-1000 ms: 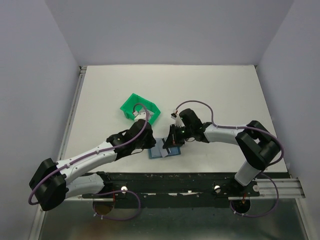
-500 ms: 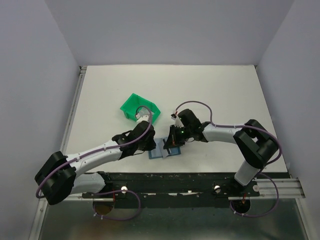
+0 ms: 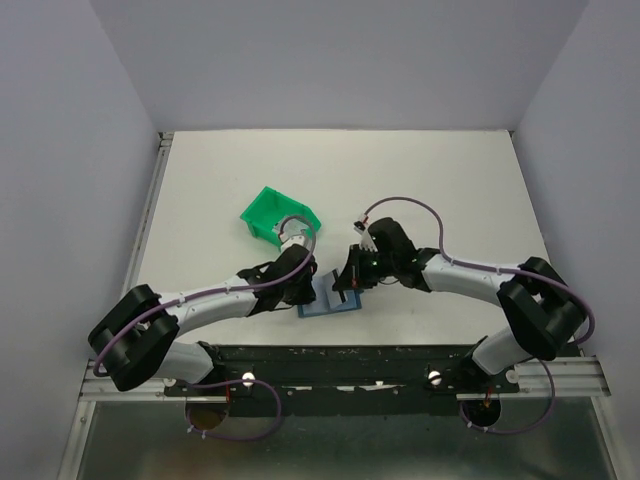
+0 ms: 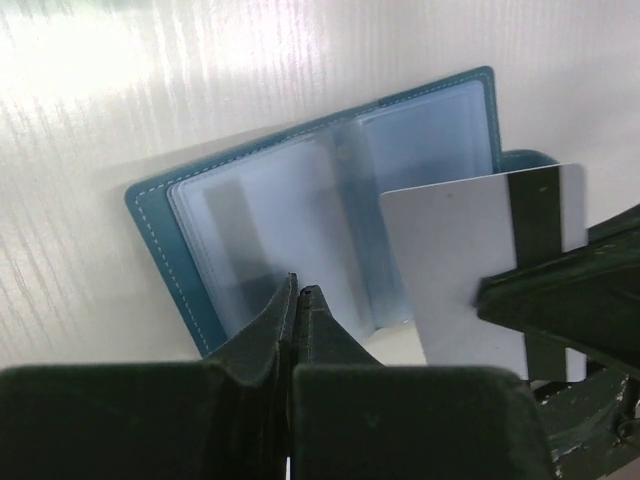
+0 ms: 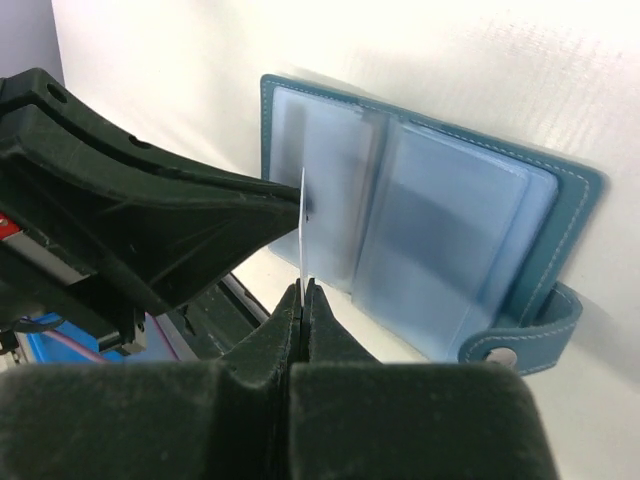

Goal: Put the credit cards into the card holder
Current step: Insert the credit card into the card holder.

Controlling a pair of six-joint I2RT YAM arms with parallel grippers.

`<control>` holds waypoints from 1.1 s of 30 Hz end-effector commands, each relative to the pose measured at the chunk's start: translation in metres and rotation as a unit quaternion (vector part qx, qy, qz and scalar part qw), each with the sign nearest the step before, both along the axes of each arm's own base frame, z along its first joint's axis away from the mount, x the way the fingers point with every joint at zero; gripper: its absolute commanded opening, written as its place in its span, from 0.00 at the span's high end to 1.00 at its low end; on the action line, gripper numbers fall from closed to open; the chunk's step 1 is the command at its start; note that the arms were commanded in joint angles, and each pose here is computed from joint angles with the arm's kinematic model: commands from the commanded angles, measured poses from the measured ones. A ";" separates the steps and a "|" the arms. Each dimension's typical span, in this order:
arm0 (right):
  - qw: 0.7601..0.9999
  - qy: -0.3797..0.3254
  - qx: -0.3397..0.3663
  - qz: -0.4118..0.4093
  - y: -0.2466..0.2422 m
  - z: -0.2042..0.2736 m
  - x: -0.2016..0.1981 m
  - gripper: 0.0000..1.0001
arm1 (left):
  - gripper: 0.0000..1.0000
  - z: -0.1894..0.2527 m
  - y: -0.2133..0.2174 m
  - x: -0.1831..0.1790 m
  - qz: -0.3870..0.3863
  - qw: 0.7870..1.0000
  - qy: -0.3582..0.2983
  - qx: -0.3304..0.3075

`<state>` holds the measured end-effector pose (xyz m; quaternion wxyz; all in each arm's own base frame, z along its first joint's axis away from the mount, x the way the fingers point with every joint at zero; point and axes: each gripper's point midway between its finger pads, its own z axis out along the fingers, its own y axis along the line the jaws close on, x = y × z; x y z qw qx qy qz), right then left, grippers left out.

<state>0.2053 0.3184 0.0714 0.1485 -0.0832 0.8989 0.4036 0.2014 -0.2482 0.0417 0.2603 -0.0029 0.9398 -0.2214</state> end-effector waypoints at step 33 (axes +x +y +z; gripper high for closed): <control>0.998 0.046 0.033 -0.039 -0.004 -0.036 0.008 1.00 | 1.00 -0.017 0.028 -0.017 0.030 0.999 0.014 0.004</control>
